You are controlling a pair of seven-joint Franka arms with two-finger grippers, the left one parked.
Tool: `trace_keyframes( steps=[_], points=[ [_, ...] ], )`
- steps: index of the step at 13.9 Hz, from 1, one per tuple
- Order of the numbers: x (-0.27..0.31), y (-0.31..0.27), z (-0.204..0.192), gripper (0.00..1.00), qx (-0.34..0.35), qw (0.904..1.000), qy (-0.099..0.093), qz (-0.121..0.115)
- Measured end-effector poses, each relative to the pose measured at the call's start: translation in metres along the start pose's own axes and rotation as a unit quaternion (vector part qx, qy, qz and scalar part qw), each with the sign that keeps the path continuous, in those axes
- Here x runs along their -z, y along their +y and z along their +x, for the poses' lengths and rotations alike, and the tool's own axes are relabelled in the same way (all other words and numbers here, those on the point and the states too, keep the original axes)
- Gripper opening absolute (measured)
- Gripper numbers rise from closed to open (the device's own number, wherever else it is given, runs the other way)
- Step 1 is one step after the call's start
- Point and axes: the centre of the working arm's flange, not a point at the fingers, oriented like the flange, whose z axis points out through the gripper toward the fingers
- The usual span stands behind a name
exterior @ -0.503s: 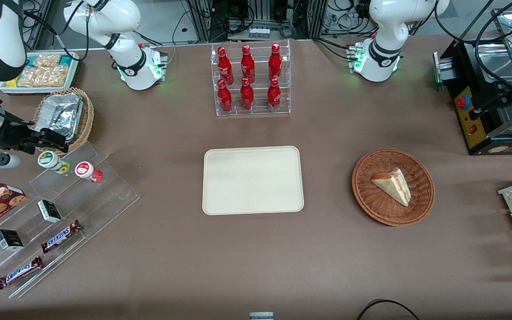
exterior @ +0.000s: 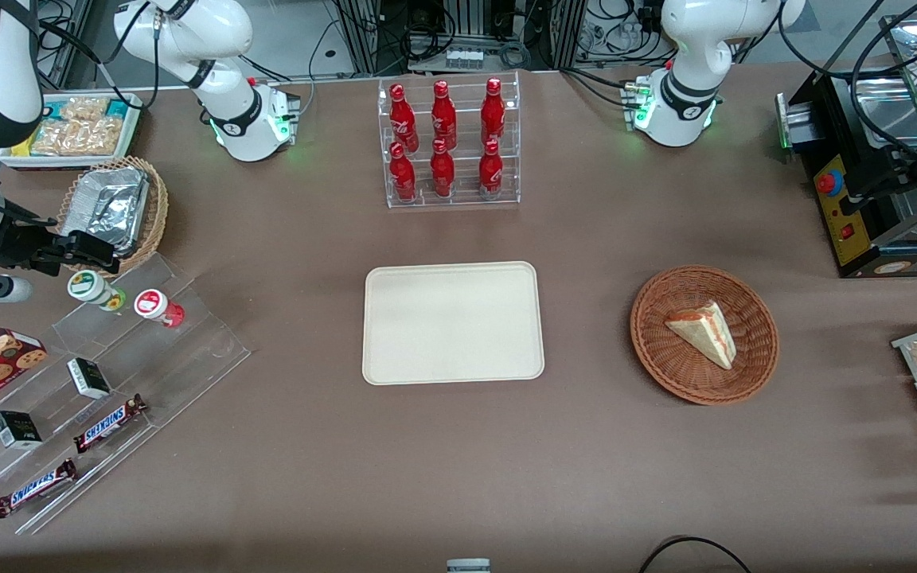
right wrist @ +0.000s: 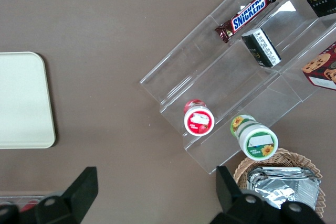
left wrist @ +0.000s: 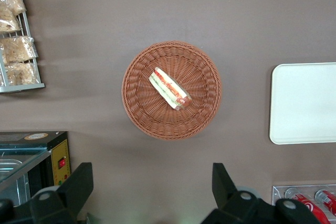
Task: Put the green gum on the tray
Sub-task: 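Move the right gripper down toward the green-lidded gum container on the stand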
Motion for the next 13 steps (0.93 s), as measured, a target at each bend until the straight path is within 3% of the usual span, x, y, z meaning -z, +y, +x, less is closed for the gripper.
trace_keyframes(
  steps=[2,5,10,13],
  points=[
    [-0.009,0.007,0.001,1.00,0.009,0.9998,-0.009,-0.015],
    [-0.033,0.039,0.003,1.00,0.079,0.9967,-0.010,-0.017],
    [-0.079,0.098,-0.002,1.00,0.195,0.9806,0.009,-0.019],
    [-0.099,0.104,-0.007,1.00,0.247,0.9684,0.026,-0.027]
  ],
)
